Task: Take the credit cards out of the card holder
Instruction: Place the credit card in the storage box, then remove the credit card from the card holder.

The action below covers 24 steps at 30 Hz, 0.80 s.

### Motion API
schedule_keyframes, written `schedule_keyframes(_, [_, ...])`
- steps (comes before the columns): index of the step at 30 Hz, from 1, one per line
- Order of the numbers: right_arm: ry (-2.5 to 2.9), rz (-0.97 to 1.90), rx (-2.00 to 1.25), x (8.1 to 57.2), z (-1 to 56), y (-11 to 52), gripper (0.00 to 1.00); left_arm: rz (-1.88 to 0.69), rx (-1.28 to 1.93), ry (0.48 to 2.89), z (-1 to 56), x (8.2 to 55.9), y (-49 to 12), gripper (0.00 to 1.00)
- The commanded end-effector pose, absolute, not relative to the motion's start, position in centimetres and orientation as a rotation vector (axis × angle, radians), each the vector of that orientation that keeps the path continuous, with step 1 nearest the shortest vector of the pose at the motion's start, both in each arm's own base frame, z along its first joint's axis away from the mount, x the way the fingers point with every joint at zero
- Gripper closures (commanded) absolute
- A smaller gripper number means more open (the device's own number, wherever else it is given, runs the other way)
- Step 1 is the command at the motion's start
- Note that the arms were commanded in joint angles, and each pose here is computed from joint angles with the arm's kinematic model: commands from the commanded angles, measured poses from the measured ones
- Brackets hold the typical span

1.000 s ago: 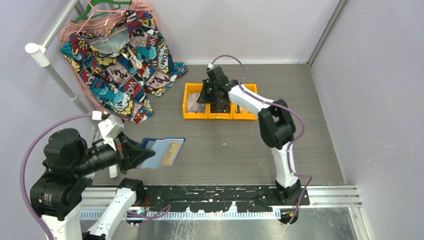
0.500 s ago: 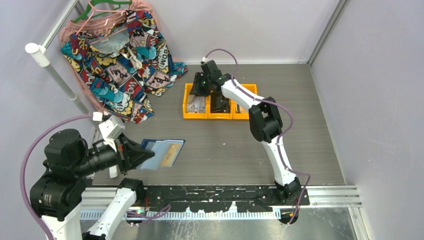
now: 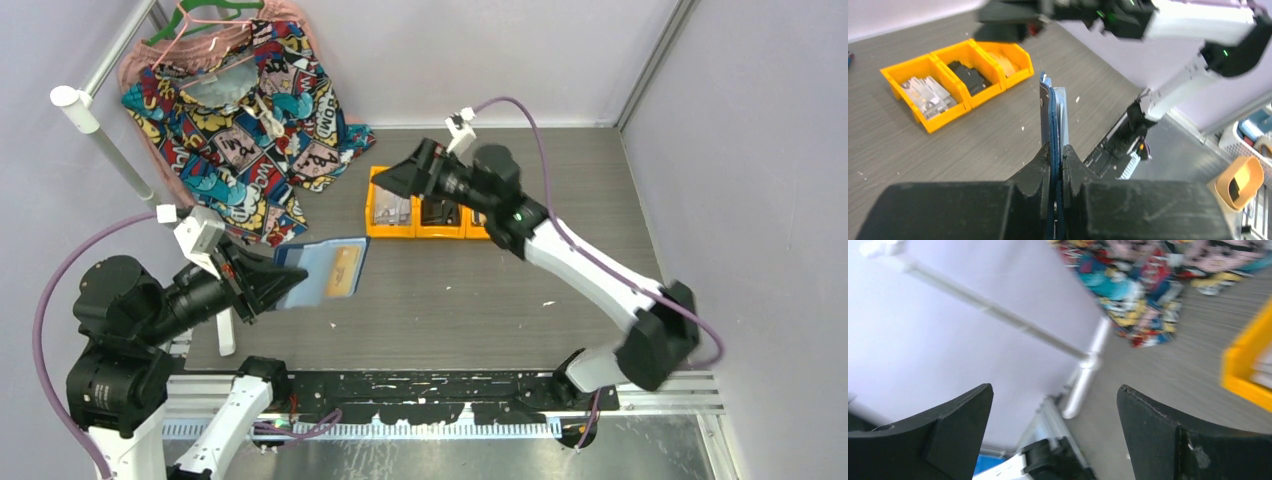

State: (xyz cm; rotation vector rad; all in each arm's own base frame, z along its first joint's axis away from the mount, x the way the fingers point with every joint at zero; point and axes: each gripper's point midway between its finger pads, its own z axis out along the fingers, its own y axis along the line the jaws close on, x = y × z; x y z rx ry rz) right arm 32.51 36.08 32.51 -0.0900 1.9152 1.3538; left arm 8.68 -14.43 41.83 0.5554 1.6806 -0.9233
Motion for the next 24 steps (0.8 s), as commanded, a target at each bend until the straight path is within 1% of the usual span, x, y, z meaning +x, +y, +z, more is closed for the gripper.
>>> schedule_keyframes(1, [1.527, 1.776, -0.158, 24.3, 40.0, 36.2, 0.00, -0.917, 0.444, 1.516, 46.8, 11.4, -14.4, 1.00])
schedule_keyframes(4, [1.383, 1.923, -0.193, 18.9, 41.5, 36.0, 0.00, -0.959, 0.416, 1.509, 47.6, 11.9, -14.7, 1.00])
schedule_keyframes(7, [1.283, 1.986, -0.212, 15.4, 42.6, 35.8, 0.01, -0.990, 0.408, 1.506, 47.9, 12.0, -14.9, 1.00])
schedule_keyframes(14, [1.189, 2.088, -0.261, 12.2, 44.0, 37.4, 0.01, -1.024, 0.380, 1.518, 47.7, 11.4, -15.0, 1.00])
schedule_keyframes(16, [1.179, 2.118, -0.261, 11.9, 44.4, 37.9, 0.06, -1.025, 0.369, 1.526, 47.5, 11.3, -14.9, 1.00])
schedule_keyframes(18, [1.179, 2.130, -0.254, 11.8, 44.5, 38.2, 0.17, -1.029, 0.364, 1.533, 47.3, 11.1, -14.9, 1.00])
schedule_keyframes(20, [1.169, 2.141, -0.241, 11.9, 44.6, 38.1, 0.34, -1.039, 0.356, 1.546, 46.9, 10.9, -14.9, 1.00])
schedule_keyframes(22, [1.161, 2.143, -0.235, 11.8, 44.8, 37.8, 0.52, -1.043, 0.347, 1.554, 46.7, 10.7, -14.9, 1.00])
schedule_keyframes(24, [1.191, 2.111, -0.235, 11.8, 44.6, 37.6, 0.76, -1.034, 0.345, 1.564, 46.3, 10.5, -14.7, 1.00])
